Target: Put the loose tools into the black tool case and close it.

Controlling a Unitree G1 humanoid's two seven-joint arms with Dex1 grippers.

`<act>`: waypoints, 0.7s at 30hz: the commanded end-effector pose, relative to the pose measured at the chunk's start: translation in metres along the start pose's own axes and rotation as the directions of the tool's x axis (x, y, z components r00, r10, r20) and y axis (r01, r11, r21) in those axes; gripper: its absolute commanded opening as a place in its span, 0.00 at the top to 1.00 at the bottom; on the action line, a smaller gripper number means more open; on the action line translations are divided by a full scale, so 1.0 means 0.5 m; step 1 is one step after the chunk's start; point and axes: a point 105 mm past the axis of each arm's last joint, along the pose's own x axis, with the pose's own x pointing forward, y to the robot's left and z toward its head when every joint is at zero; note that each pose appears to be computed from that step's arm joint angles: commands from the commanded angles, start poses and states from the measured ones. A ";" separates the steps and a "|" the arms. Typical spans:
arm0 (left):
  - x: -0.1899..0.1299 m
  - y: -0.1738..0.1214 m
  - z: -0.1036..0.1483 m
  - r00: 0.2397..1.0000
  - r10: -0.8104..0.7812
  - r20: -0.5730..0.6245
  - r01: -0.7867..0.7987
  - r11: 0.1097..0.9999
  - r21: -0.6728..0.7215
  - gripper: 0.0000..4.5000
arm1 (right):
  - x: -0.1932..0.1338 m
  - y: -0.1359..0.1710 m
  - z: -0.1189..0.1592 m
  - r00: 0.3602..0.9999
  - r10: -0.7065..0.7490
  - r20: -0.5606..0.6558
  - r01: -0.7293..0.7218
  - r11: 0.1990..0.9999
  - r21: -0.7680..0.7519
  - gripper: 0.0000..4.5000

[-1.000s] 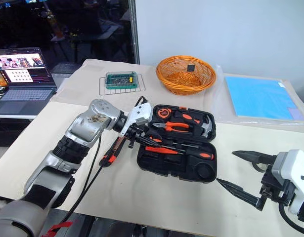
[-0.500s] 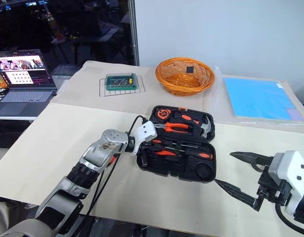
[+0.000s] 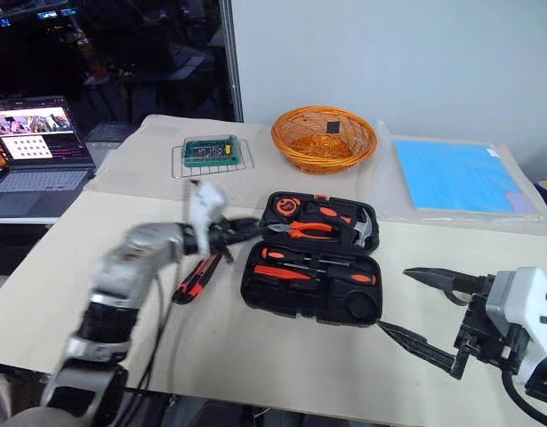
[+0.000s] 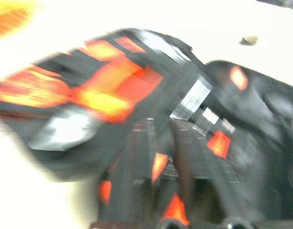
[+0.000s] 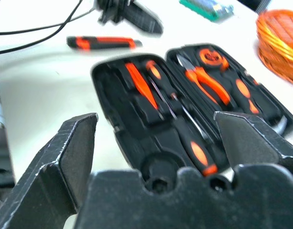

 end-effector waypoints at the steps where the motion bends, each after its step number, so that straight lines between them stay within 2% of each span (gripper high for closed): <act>1: -0.086 0.012 -0.059 0.972 0.199 -0.122 -0.213 0.970 -0.121 0.36 | 0.020 0.008 0.032 0.995 0.079 0.068 -0.075 0.996 -0.051 0.00; 5: -0.121 -0.007 -0.126 0.914 0.279 -0.295 -0.336 0.927 -0.165 0.03 | 0.035 0.003 0.039 0.989 0.127 0.079 -0.120 0.989 -0.084 0.00; 8: -0.131 -0.003 -0.179 0.839 0.354 -0.413 -0.438 0.890 -0.127 0.03 | 0.043 -0.004 0.041 0.987 0.139 0.082 -0.131 0.987 -0.091 0.00; 10: -0.125 -0.006 -0.190 0.834 0.358 -0.420 -0.446 0.885 -0.132 0.03 | 0.045 -0.006 0.041 0.987 0.140 0.083 -0.133 0.987 -0.092 0.00; 13: -0.110 -0.025 -0.198 0.857 0.317 -0.407 -0.410 0.897 -0.164 0.20 | 0.045 -0.008 0.038 0.987 0.145 0.072 -0.138 0.986 -0.092 0.00; 18: -0.108 -0.024 -0.194 0.878 0.288 -0.382 -0.375 0.910 -0.175 0.63 | 0.038 -0.010 0.035 0.989 0.134 0.057 -0.128 0.988 -0.091 0.00; 19: -0.107 -0.020 -0.190 0.885 0.284 -0.370 -0.365 0.915 -0.172 0.65 | 0.037 -0.009 0.034 0.990 0.131 0.055 -0.126 0.988 -0.090 0.00; 20: -0.104 -0.014 -0.176 0.899 0.284 -0.334 -0.354 0.920 -0.171 0.77 | 0.037 -0.008 0.034 0.990 0.129 0.054 -0.124 0.988 -0.089 0.00; 21: -0.101 -0.008 -0.160 0.913 0.285 -0.293 -0.344 0.923 -0.172 0.83 | 0.036 -0.007 0.033 0.991 0.126 0.053 -0.121 0.989 -0.089 0.00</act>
